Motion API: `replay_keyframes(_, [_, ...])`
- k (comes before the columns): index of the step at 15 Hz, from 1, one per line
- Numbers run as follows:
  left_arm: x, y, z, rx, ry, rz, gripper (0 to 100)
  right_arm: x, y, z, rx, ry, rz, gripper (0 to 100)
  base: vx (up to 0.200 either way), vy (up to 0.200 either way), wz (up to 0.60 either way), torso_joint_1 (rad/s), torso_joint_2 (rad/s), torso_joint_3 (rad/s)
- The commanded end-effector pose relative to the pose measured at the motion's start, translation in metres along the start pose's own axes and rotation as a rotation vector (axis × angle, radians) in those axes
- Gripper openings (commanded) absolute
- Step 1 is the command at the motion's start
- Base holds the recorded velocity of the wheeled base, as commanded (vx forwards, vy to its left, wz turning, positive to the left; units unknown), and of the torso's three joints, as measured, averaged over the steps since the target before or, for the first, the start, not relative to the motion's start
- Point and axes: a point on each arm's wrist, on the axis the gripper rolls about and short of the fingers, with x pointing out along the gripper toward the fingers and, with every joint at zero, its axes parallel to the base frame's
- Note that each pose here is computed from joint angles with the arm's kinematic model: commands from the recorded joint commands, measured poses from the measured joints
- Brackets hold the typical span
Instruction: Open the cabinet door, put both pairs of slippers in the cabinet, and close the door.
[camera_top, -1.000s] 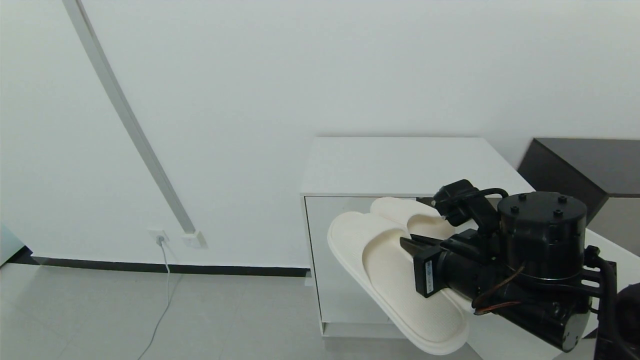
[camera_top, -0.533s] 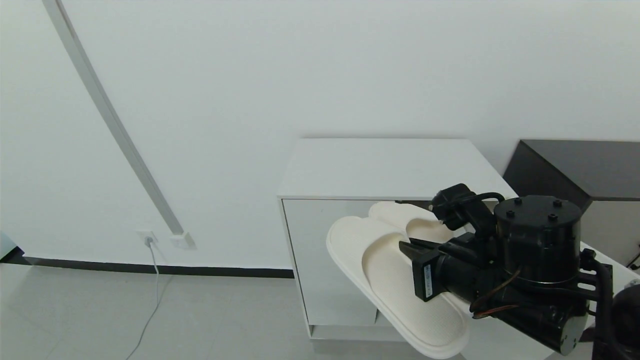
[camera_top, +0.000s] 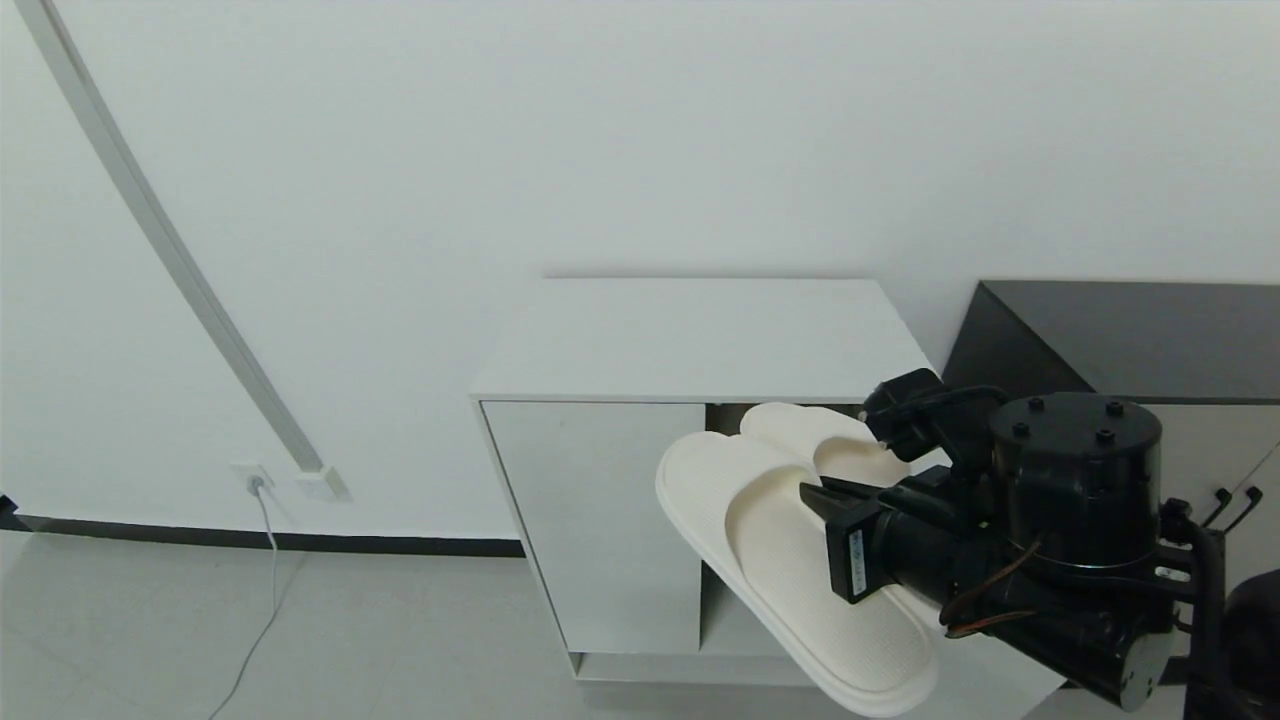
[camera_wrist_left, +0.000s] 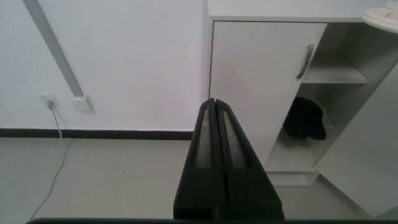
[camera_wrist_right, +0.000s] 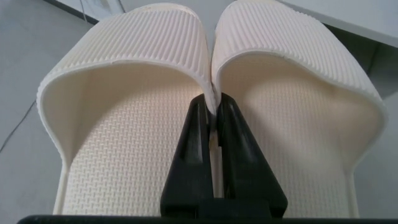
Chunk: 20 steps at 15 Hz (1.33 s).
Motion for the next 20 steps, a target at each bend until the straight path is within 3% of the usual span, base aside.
replay_keyframes(1, [0.0001,0.0000,0.0000,-0.001,0.001,0.001,0,0.0006,0.0001,-0.0003,0.000,0.000,0.001,0,0.000,-0.200,0.00,0.007,0.00,0.002])
replay_keyframes(3, [0.0001,0.0000,0.0000,-0.001,0.001,0.001,0,0.0007,0.0001,-0.0012,0.000,-0.001,0.001,0,0.000,-0.200,0.00,0.005,0.00,0.005])
replay_keyframes(20, [0.0001,0.0000,0.0000,-0.001,0.001,-0.001,0,0.0013,-0.0031,-0.0041,0.002,0.009,-0.008,0,0.000,0.000,0.00,0.000,0.00,0.000])
